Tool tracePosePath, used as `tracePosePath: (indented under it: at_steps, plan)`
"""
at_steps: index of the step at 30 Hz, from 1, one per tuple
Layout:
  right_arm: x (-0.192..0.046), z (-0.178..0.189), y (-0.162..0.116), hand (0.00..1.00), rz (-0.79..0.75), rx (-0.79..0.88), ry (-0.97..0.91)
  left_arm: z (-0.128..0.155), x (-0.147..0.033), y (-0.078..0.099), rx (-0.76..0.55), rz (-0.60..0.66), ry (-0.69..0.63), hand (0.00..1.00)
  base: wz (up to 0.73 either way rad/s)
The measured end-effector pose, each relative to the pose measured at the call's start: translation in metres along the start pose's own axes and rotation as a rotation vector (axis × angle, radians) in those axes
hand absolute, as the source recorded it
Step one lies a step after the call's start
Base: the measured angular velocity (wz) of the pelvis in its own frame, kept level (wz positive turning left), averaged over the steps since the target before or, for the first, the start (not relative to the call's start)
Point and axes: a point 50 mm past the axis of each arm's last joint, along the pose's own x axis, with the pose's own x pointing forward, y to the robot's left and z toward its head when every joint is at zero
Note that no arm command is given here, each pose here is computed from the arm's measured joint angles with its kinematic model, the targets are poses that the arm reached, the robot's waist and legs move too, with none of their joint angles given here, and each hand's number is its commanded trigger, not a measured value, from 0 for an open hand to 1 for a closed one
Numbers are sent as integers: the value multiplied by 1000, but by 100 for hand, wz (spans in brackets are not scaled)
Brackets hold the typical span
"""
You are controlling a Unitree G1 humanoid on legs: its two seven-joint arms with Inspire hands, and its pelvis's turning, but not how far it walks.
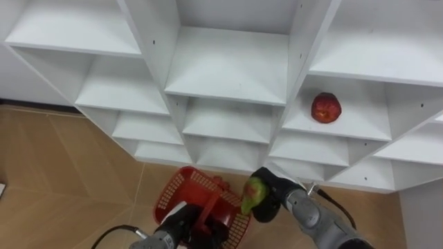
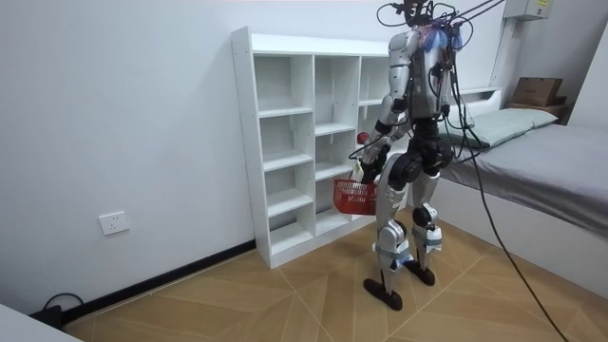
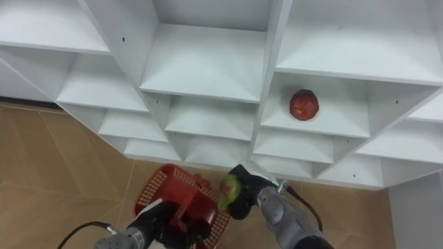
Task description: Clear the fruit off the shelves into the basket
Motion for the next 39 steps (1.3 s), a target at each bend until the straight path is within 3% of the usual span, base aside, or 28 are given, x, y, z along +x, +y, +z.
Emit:
tracePosePath:
  at_steps: [14,15,16,39]
  plan:
    - [2,-1,1,100,6,101,15,8,3,-1,22,-11,-17,100,0]
    - [2,-2,1,18,7,110,18,8,3,-1,22,-12,-17,100,0]
    - [2,-2,2,0,9,121,20,8,3,-1,22,-12,-17,100,0]
    - [1,-8,9,0,36,173,52,5,3,-2,20,-15,1,100,0]
